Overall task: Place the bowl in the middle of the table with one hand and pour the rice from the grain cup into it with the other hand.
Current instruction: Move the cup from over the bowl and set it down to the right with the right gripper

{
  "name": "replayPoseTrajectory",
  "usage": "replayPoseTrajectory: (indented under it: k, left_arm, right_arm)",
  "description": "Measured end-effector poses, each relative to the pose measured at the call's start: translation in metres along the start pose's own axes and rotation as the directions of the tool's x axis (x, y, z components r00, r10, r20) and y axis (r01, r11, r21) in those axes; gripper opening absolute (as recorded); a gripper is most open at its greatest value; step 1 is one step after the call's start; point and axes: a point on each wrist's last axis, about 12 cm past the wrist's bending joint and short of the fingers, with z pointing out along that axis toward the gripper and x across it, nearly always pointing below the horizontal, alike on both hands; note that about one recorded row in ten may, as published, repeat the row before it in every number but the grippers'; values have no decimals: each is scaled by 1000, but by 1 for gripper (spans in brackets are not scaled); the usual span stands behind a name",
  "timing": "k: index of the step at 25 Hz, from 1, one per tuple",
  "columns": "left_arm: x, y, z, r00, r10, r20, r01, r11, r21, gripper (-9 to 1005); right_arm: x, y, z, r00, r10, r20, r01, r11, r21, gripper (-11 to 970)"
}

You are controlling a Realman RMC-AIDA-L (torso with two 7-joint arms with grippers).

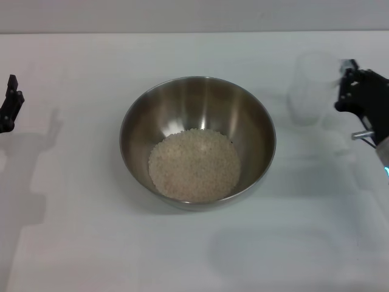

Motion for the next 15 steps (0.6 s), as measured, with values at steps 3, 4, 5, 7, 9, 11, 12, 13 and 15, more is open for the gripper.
replayPoseTrajectory:
  k: [3,4,5,7,9,11,12,13,15]
  left_arm:
    - [0,-1,-1,1000,0,0,0,1000,5,825]
    - [0,-1,-1,1000,0,0,0,1000,5,825]
    - [0,-1,-1,1000,0,-1,0,1000,6,825]
    - [0,-2,-2,1000,0,0,0,1000,9,824]
    - [0,-2,-2,1000,0,2,0,1000,10,824]
    - [0,-2,-2,1000,0,4,0,1000,11,824]
    - [0,-2,-2,1000,0,4,0,1000,11,824]
    - [0,-2,-2,1000,0,4,0,1000,11,824]
    - [0,-2,-2,1000,0,4,0,1000,13,824]
  right_arm:
    - [1,6,8,999,-22,-38,20,999,-44,19]
    - [2,8,9,998,-32,-45,29,998,-61,19]
    - [2,10,11,998,-42,-52,38,996,-77,18]
    - [4,13,13,996,-65,-68,57,992,-109,18]
    - [5,15,15,993,-80,-88,68,989,-129,18]
    - [7,18,18,989,-97,-111,80,985,-152,24]
    - [8,19,18,987,-105,-119,85,983,-163,29]
    - [8,21,19,986,-111,-125,89,981,-173,35]
    - [9,22,19,985,-116,-128,92,979,-182,46]
